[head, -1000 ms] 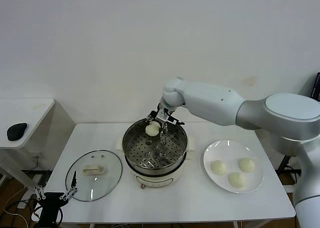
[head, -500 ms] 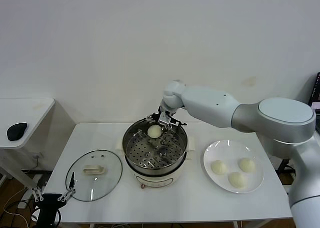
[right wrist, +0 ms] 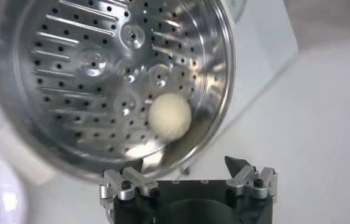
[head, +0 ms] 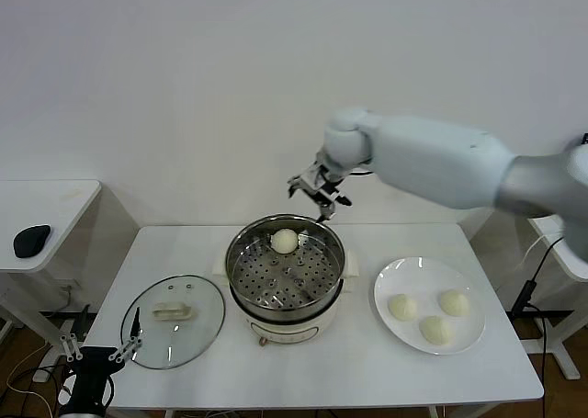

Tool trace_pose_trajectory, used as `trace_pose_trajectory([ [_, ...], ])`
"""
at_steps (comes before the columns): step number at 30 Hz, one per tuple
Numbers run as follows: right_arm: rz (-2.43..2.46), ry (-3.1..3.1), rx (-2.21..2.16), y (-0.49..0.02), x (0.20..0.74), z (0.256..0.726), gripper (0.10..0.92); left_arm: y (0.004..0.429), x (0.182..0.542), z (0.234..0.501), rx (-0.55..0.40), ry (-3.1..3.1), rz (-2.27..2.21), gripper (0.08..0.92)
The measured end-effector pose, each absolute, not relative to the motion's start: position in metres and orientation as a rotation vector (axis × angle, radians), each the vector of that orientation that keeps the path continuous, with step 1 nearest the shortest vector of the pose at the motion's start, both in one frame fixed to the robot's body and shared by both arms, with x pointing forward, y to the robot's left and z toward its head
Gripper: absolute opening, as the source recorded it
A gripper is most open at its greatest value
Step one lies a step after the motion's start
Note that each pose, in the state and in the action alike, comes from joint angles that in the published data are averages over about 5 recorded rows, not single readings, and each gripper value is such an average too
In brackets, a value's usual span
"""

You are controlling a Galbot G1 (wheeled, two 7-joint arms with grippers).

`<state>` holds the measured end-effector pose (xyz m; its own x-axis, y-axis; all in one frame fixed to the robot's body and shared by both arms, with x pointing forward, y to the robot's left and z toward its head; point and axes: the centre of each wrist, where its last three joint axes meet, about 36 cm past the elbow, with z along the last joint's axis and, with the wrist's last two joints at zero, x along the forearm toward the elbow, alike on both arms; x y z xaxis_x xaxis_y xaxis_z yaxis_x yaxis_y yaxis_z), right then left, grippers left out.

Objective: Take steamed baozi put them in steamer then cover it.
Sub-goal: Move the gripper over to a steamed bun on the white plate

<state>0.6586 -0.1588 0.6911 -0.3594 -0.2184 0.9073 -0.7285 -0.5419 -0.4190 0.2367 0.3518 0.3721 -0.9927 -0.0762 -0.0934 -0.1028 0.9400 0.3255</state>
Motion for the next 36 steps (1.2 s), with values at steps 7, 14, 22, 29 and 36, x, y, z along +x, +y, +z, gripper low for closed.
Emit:
trace_pose_trajectory([
  [7, 1.775, -1.350, 1.382, -0.235, 0.627, 0.671, 0.823, 0.350, 0.241, 0.370, -0.113, 3.016, 0.522, 0.823],
  [14, 1.633, -1.374, 1.314, -0.295, 0.600, 0.632, 0.823, 0.353, 0.243, 0.367, -0.101, 3.018, 0.533, 0.823],
  [22, 1.535, -1.364, 1.298, -0.328, 0.579, 0.584, 0.823, 0.352, 0.247, 0.364, -0.095, 3.016, 0.530, 0.823],
  [29, 1.479, -1.359, 1.299, -0.337, 0.571, 0.546, 0.823, 0.355, 0.248, 0.364, -0.094, 3.016, 0.542, 0.823],
  [36, 1.457, -1.347, 1.298, -0.340, 0.570, 0.516, 0.823, 0.357, 0.246, 0.361, -0.102, 3.024, 0.545, 0.823],
])
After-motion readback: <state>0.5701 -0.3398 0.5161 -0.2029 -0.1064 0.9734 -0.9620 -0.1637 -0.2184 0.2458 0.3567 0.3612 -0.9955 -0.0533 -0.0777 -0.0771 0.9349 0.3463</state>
